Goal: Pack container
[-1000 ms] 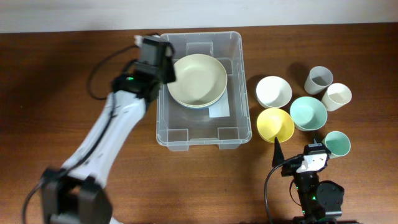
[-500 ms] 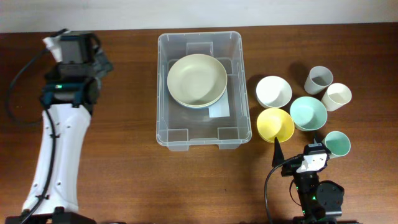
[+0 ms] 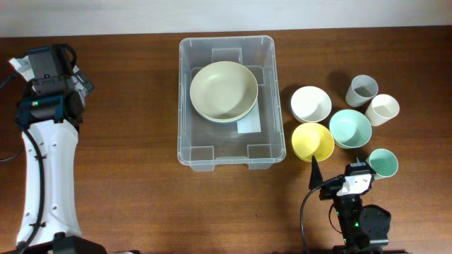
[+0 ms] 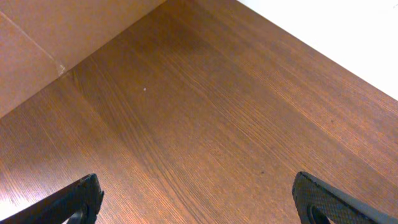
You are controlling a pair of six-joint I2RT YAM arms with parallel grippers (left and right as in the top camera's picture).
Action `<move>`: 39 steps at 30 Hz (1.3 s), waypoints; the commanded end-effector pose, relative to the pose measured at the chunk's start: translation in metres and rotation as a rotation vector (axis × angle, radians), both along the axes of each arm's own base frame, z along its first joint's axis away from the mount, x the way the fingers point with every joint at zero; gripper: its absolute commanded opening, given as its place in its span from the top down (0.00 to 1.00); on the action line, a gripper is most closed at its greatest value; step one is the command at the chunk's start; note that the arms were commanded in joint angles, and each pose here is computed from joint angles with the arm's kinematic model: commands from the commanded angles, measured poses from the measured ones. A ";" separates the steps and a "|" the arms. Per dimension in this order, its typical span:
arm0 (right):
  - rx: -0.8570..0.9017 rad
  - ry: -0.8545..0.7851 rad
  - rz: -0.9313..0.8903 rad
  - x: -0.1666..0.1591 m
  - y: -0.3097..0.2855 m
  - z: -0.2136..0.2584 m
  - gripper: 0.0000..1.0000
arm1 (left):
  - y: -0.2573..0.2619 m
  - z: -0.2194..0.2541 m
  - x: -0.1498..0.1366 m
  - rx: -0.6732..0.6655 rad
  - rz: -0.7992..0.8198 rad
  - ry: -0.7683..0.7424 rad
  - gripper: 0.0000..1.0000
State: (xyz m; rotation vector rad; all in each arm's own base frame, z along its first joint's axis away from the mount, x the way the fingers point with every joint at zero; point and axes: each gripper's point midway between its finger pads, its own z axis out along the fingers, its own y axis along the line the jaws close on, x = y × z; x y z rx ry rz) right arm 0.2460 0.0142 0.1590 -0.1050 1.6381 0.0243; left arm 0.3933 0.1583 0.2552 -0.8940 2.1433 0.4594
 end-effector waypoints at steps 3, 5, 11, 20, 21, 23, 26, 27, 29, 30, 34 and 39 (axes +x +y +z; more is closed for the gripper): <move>0.002 0.002 -0.002 0.000 0.000 -0.002 0.01 | 0.004 0.006 -0.001 0.017 0.008 -0.005 0.01; 0.002 0.001 0.001 0.000 0.000 -0.002 0.01 | 0.004 0.006 -0.001 0.017 0.008 -0.005 0.01; 0.001 -0.180 0.150 -0.005 0.025 0.042 0.01 | 0.004 0.006 -0.001 0.017 0.008 -0.005 0.01; 0.104 -0.317 0.089 -0.015 0.013 0.106 0.01 | 0.004 0.006 -0.001 0.017 0.008 -0.005 0.01; 0.125 -0.285 0.058 -0.014 0.008 0.109 0.01 | 0.004 0.006 -0.001 0.017 0.008 -0.005 0.01; 0.159 -0.228 -0.034 -0.011 -0.007 0.117 0.01 | 0.004 0.006 -0.001 0.017 0.008 -0.005 0.00; 0.170 -0.174 -0.134 -0.005 -0.024 0.135 0.01 | 0.004 0.006 -0.001 0.017 0.009 -0.005 0.01; 0.168 -0.156 -0.153 -0.003 -0.027 0.145 0.01 | 0.004 0.006 -0.001 0.017 0.008 -0.005 0.01; 0.164 -0.122 -0.182 0.005 -0.031 0.160 0.01 | 0.004 0.006 -0.001 0.017 0.008 -0.005 0.01; 0.159 -0.103 -0.198 0.009 -0.034 0.167 0.01 | 0.004 0.006 -0.001 0.017 0.008 -0.005 0.01; 0.135 0.020 -0.242 0.030 -0.039 0.178 0.01 | 0.004 0.006 -0.001 0.017 0.008 -0.005 0.01; 0.113 0.201 -0.251 0.049 -0.039 0.154 0.01 | 0.004 0.006 -0.001 0.017 0.008 -0.005 0.01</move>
